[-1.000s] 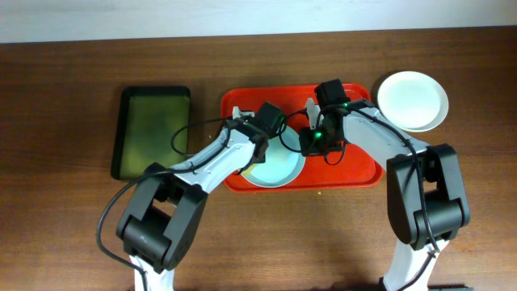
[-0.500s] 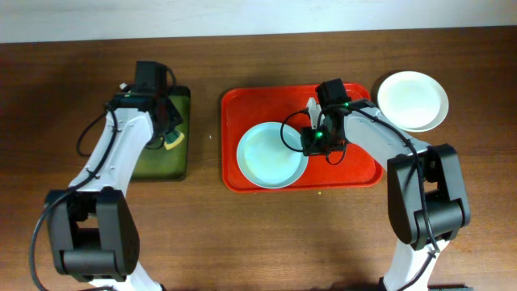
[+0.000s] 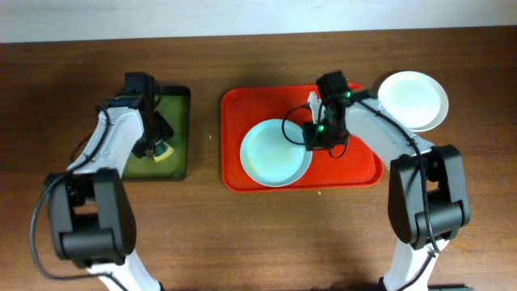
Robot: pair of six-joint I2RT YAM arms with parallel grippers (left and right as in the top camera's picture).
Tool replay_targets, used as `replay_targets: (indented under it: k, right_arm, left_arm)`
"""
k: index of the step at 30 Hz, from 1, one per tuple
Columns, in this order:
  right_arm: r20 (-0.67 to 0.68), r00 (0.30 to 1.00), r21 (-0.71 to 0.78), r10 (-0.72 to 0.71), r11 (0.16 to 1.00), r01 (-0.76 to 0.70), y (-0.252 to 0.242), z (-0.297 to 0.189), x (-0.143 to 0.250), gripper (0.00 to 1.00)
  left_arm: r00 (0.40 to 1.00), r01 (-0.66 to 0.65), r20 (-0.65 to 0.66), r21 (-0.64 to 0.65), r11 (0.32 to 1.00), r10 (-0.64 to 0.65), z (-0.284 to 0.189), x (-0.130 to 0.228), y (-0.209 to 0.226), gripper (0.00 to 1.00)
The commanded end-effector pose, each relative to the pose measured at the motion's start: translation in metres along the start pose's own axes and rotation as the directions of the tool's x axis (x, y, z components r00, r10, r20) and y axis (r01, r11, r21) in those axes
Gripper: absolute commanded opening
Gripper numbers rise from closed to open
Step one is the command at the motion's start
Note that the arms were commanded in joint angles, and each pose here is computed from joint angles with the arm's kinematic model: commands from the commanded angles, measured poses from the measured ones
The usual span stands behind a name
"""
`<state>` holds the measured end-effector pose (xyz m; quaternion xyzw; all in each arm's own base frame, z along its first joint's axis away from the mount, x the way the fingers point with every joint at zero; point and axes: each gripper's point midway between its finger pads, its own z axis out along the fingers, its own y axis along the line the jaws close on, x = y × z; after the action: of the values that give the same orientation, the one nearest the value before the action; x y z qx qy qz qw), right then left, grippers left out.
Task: Clean dirty plates on tray and stack at the side
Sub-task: 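Lift the light blue plate with the right gripper and stack it on the pile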
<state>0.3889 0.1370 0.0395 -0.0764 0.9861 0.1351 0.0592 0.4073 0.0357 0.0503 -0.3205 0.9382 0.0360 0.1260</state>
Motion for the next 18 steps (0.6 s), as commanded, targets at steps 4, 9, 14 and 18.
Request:
replay_targets:
  k: [4,9,14,18]
  right_arm:
    - [0.133,0.975,0.453,-0.178,0.886,0.1,-0.004,-0.113,-0.056,0.04]
    - [0.122,0.898,0.91,-0.423,0.408,0.069,0.022,-0.192,-0.067,0.04]
    - [0.066,0.801,0.995,-0.595,-0.019,-0.096,0.085,-0.261,-0.057,0.04]
    - [-0.084,0.795,0.992,-0.601,-0.128,0.007,0.095,-0.264,-0.054,0.04]
  left_arm:
    - [0.986,0.015,0.161,0.151,0.988,-0.04,-0.081,-0.032,-0.014,1.0]
    - [0.986,0.015,0.162,0.15,0.989,-0.04,-0.081,-0.032,-0.014,0.99]
    - [0.986,0.015,0.162,0.15,0.989,-0.04,-0.081,-0.032,-0.014,0.99]
    - [0.986,0.015,0.162,0.15,0.989,-0.04,-0.081,-0.032,-0.014,0.99]
